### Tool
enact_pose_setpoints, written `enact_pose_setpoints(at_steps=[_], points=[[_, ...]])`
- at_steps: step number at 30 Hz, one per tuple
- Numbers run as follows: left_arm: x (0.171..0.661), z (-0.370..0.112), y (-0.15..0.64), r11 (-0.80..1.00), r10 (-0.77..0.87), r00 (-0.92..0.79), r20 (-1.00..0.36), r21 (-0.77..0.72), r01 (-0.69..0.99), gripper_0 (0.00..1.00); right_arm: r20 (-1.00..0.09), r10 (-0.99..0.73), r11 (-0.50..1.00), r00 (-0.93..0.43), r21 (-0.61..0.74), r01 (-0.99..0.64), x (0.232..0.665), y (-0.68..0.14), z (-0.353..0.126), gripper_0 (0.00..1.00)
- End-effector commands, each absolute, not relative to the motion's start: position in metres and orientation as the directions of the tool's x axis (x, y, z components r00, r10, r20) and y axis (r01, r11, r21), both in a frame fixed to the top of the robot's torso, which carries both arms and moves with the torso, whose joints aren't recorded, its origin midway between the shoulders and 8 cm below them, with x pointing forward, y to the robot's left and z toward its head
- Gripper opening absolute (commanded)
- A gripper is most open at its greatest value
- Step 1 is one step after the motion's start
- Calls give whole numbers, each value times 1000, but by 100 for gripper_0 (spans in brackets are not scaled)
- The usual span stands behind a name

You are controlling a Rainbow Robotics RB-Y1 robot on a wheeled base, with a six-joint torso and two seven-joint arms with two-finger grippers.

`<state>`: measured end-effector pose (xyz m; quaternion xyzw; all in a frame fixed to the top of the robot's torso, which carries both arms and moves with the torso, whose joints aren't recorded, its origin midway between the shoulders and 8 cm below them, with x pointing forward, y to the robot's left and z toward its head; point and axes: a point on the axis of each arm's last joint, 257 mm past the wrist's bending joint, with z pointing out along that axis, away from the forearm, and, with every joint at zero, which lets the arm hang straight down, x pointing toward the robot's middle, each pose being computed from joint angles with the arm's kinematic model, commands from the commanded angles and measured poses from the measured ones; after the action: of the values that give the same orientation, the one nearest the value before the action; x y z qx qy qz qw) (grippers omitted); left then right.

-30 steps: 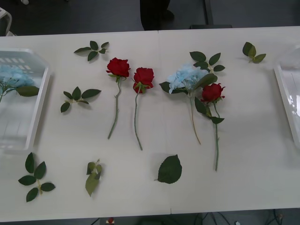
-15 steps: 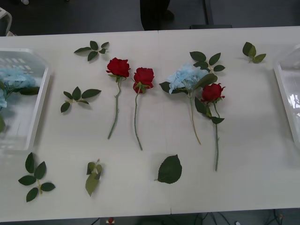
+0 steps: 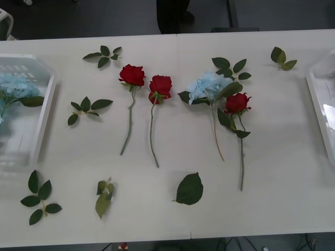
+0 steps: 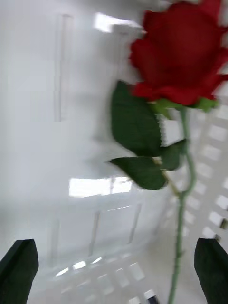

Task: Place the red flowers into the right box and the blue flowers into the left box. If a person shows an open palm, hand one flower to the person first, then continue sorting.

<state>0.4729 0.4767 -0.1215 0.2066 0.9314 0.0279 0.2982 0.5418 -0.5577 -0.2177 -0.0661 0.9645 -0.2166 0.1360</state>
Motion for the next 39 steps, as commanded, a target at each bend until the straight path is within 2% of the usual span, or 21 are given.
enact_pose_setpoints(at_steps=[1,8,12,16,25,35,39], points=[[477,-114,424,939,297,-730,-616,50,341,100,-265,-310,930,-913,-285,-233,560,-478,-163,100],[499,-139,336,937,207,-720,-662,-78,341,100,-206,-450,892,-869,-49,-450,529,-366,-156,100],[520,-156,299,943,203,-723,-661,-68,326,100,-184,-418,898,-890,64,-435,519,-319,-174,100],[537,-173,266,951,183,-726,-663,-67,301,100,-195,-387,911,-901,68,-406,523,-289,-198,100],[579,-193,189,958,196,-706,-681,-20,285,100,-296,-331,929,-896,65,-365,527,-239,-249,100],[620,-209,126,961,255,-698,-669,94,261,100,-319,-362,920,-876,25,-390,519,-251,-266,100],[636,-216,111,962,242,-680,-692,82,260,100,-320,-379,917,-868,0,-400,518,-254,-276,100]])
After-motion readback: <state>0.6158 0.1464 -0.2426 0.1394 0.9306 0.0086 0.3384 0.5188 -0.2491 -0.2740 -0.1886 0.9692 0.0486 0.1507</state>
